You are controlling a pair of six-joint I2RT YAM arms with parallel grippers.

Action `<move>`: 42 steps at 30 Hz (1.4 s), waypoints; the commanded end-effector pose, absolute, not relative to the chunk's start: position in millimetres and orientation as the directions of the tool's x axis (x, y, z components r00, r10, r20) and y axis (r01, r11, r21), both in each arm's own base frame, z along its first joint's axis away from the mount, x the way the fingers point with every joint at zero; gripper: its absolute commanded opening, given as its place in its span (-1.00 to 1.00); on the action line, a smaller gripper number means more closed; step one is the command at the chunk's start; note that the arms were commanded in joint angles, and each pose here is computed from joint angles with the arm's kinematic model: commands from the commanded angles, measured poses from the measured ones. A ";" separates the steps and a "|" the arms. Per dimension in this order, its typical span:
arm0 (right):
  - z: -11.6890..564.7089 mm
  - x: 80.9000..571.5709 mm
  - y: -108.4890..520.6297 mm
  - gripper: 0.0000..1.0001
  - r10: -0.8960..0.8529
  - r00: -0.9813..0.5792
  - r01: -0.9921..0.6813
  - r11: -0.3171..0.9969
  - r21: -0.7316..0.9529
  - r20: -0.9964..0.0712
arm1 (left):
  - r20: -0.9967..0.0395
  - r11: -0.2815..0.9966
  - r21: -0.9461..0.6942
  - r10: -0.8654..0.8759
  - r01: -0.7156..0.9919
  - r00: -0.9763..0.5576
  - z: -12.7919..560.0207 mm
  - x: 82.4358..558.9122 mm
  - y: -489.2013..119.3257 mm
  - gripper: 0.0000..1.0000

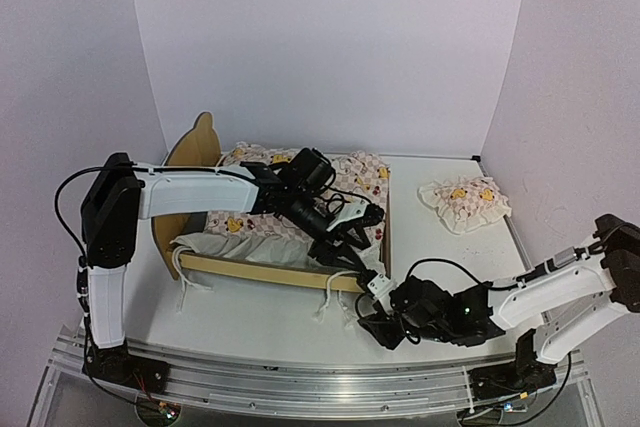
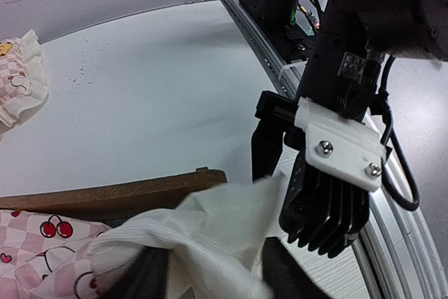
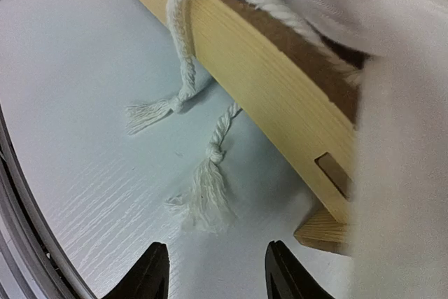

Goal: Set up the pet bed

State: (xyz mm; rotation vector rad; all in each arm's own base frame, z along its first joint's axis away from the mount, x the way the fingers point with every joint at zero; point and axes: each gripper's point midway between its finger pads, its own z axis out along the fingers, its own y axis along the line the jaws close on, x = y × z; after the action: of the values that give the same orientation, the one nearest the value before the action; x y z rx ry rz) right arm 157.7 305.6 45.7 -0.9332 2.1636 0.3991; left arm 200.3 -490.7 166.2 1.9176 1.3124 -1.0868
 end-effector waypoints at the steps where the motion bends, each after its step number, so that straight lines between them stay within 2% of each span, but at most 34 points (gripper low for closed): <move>1: 46.3 156.1 322.9 0.00 -0.490 -0.442 -0.728 0.685 -0.019 -0.751 | -0.907 -0.363 0.038 0.378 0.931 0.184 215.0 201.8 -473.9 0.53; 6: 37.9 161.5 329.6 0.07 -0.495 -0.424 -0.715 0.696 -0.055 -0.759 | -0.934 -0.310 0.145 0.270 0.940 0.233 263.1 200.1 -427.2 0.71; 9: 39.3 171.8 330.7 0.10 -0.475 -0.411 -0.680 0.728 -0.085 -0.778 | -0.944 -0.165 0.128 0.282 0.978 0.171 264.0 193.6 -402.6 0.66; 11: 38.3 176.4 330.8 0.12 -0.460 -0.418 -0.656 0.749 -0.090 -0.783 | -0.946 -0.048 0.158 0.278 0.986 0.166 249.1 177.8 -384.2 0.58; 13: 35.3 176.5 332.7 0.13 -0.437 -0.437 -0.645 0.761 -0.064 -0.786 | -0.959 0.044 0.156 0.246 0.987 0.141 244.4 158.6 -372.3 0.38; 14: 32.9 175.4 334.0 0.13 -0.427 -0.448 -0.644 0.764 -0.048 -0.785 | -0.961 0.076 0.104 0.265 0.992 0.080 224.5 149.5 -366.2 0.24; 16: 29.0 171.0 337.9 0.14 -0.420 -0.466 -0.656 0.755 -0.014 -0.779 | -0.948 0.161 0.011 0.316 0.987 -0.041 192.5 140.3 -362.3 0.17; 19: 25.3 165.6 341.2 0.15 -0.425 -0.476 -0.673 0.739 0.008 -0.770 | -0.913 0.275 -0.065 0.371 0.959 -0.168 149.8 137.7 -366.2 0.15; 24: 21.7 168.5 342.5 0.18 -0.426 -0.457 -0.674 0.739 -0.009 -0.780 | -0.893 0.429 -0.044 0.388 0.902 -0.228 104.9 159.4 -386.2 0.27; 27: 16.4 168.9 345.4 0.17 -0.442 -0.449 -0.681 0.732 -0.023 -0.777 | -0.887 0.480 -0.051 0.382 0.876 -0.261 91.4 170.8 -402.3 0.34; 31: 5.1 169.9 338.8 0.01 -0.433 -0.477 -0.654 0.756 -0.020 -0.765 | -0.889 0.487 -0.043 0.380 0.872 -0.257 75.9 173.3 -413.4 0.35; 38: -0.6 169.4 329.2 -0.52 -0.428 -0.493 -0.636 0.771 -0.022 -0.757 | -0.856 0.481 -0.041 0.435 0.876 -0.279 36.5 172.9 -420.8 0.27; 40: -1.5 167.6 327.1 -0.68 -0.433 -0.496 -0.640 0.768 -0.019 -0.753 | -0.845 0.493 -0.042 0.447 0.869 -0.294 25.1 173.7 -420.7 0.22; 42: -1.1 164.6 324.0 -0.81 -0.435 -0.503 -0.645 0.764 -0.011 -0.747 | -0.837 0.491 -0.047 0.456 0.870 -0.302 18.3 172.6 -420.6 0.08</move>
State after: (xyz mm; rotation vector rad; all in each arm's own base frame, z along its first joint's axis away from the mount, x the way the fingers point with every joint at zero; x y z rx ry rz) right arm 169.9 332.3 3.2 -0.7964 2.1613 0.3522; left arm 166.9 -406.9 15.5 1.1490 1.9465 -0.6285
